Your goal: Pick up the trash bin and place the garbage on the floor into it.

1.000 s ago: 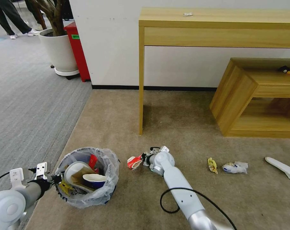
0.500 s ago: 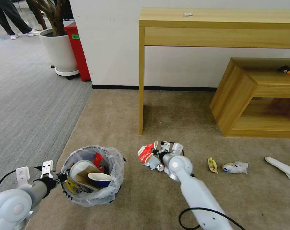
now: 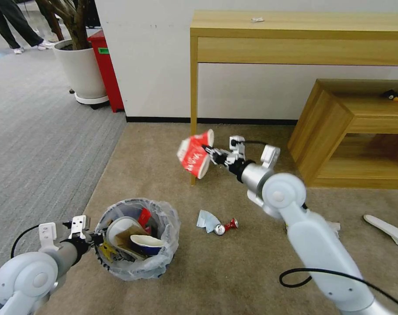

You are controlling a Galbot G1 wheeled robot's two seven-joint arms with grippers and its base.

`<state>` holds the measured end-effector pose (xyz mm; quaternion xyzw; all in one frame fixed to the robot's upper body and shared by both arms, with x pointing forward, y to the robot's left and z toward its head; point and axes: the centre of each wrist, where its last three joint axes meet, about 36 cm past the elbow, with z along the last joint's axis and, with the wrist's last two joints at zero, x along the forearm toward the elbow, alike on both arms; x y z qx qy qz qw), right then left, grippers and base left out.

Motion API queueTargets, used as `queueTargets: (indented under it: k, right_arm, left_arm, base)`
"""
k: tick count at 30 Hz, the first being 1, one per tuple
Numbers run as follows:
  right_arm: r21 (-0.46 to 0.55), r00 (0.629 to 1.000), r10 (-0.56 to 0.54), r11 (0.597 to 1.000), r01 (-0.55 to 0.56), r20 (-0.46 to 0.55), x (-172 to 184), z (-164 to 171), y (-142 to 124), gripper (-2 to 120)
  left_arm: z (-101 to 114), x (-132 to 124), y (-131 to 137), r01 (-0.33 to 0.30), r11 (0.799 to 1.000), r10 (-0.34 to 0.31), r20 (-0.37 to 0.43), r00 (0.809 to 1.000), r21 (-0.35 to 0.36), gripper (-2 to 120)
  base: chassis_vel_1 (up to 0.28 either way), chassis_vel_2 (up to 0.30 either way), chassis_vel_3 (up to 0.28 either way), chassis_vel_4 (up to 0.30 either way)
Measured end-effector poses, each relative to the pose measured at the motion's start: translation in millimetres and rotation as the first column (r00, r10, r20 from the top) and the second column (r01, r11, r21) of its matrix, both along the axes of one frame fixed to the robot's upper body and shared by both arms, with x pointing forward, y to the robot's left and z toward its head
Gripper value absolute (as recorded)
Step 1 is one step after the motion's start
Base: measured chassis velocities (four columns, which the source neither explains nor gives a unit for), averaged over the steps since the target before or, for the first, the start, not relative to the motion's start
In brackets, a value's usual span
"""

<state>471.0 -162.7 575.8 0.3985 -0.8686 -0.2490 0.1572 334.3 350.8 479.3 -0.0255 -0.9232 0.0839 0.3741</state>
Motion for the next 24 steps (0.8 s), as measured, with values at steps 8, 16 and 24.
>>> queueTargets:
  k: [8, 16, 24]
  right_arm:
    - [-0.068, 0.973, 0.2, 0.976, -0.208, -0.116, -47.7, 13.0, 36.4, 0]
    - [-0.211, 0.934, 0.229, 0.933, -0.29, -0.274, -71.0, 5.4, 41.1, 0]
    - [-0.285, 0.912, 0.184, 0.911, -0.299, -0.366, -73.1, -5.9, 47.9, 0]
  left_arm:
    - [-2.6, 9.7, -17.8, 0.051, 0.999, -0.051, -0.021, 0.998, -0.006, 0]
    - [-2.1, 7.3, -19.5, 0.072, 0.997, -0.072, -0.032, 0.997, 0.01, 0]
    - [4.6, 3.4, -20.2, 0.09, 0.996, -0.089, -0.021, 0.996, 0.026, 0]
  base:
    - [0.0, 0.0, 0.0, 0.0]
    - [0.0, 0.0, 0.0, 0.0]
    - [0.0, 0.0, 0.0, 0.0]
